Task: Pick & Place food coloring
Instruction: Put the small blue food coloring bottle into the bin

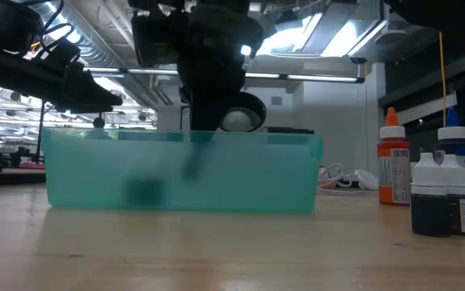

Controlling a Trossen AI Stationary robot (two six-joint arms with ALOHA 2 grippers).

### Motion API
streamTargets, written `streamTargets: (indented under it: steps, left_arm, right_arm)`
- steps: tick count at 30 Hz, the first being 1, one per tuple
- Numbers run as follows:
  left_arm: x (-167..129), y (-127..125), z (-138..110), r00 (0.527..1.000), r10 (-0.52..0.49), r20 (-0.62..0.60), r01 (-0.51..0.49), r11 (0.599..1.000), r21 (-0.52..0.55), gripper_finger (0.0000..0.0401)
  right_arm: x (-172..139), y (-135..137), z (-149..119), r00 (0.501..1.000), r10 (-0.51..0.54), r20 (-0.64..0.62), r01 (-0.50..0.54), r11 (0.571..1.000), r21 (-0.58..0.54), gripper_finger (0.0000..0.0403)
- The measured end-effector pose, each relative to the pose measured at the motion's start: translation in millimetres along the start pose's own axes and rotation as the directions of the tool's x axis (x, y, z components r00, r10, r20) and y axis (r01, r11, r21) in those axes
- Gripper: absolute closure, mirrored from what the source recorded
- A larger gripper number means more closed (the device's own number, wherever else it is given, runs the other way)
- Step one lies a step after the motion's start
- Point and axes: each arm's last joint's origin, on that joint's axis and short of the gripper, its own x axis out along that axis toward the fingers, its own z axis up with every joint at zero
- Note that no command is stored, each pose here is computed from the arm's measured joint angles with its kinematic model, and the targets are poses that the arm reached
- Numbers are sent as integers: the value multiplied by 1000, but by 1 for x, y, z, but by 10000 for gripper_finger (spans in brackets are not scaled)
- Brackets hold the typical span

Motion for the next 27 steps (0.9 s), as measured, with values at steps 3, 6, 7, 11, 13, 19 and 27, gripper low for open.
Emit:
streamTargets:
  steps: [3, 6, 7, 11, 13, 19, 27]
  left_arm:
    - [0, 0, 0, 1000, 0, 0, 0, 1000, 0, 40]
    - [0, 0, 0, 1000, 0, 0, 0, 1000, 0, 40]
    - [0, 0, 0, 1000, 0, 0, 0, 1000, 0, 40]
    - [0, 0, 0, 1000, 0, 0, 0, 1000, 0, 40]
    - [0, 0, 0, 1000, 0, 0, 0, 1000, 0, 40]
    - [0, 0, 0, 1000, 0, 0, 0, 1000, 0, 40]
    - [0, 0, 0, 1000, 0, 0, 0, 1000, 0, 40]
  right_arm:
    - [3, -1, 1, 1000, 9, 11, -9, 1000, 0, 333]
    - [3, -1, 5, 999, 7, 50, -6, 1000, -12, 332]
    - [3, -2, 5, 999, 8, 50, -7, 1000, -13, 333]
    - [6, -3, 6, 999, 10, 50, -9, 1000, -23, 333]
    - [10, -4, 6, 999, 11, 39, -10, 1000, -23, 332]
    - [17, -5, 5, 1000, 11, 26, -11, 1000, -21, 332]
    - [16, -8, 5, 999, 10, 31, -9, 1000, -16, 330]
